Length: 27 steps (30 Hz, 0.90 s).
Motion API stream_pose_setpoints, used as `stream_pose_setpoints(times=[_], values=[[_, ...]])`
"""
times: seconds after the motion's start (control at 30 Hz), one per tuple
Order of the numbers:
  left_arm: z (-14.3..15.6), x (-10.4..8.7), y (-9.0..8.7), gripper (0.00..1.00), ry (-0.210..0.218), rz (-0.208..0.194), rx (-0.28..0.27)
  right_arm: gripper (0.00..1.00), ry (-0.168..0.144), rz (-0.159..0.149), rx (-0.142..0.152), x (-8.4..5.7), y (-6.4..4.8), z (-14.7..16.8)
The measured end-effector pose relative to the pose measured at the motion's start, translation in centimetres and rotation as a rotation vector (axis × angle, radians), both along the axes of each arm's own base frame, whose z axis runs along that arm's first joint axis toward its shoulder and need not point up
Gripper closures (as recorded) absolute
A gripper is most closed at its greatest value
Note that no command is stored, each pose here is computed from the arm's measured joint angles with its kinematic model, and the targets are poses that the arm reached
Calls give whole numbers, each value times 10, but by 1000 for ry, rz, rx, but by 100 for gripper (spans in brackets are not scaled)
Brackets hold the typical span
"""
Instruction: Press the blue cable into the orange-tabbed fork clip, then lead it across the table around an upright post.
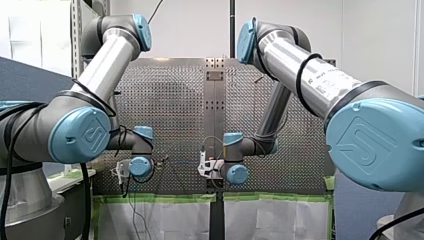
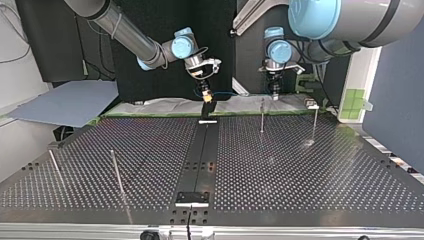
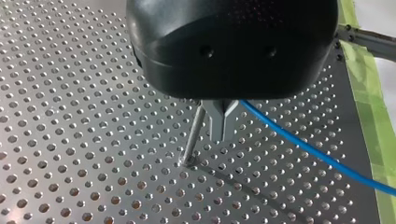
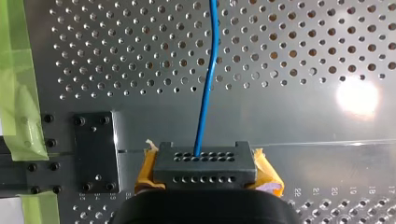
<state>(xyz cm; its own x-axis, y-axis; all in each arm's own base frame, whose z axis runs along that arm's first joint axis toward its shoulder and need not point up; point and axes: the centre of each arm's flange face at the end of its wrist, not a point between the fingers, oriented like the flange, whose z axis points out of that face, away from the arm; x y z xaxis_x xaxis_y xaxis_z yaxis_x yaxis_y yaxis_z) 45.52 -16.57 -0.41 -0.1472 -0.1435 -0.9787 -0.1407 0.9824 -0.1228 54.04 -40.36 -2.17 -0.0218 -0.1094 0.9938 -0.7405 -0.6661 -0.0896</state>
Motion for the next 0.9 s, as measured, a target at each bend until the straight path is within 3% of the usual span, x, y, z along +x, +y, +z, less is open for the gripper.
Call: stream_pose_setpoints(times=[0.5,0.9], values=[[5,24,11,100,22,-16,-40,100,2,-17,2,-6,-7,0],[3,24,18,100,53,-9,-46,100,3,-19,1,-7,-8,-1]])
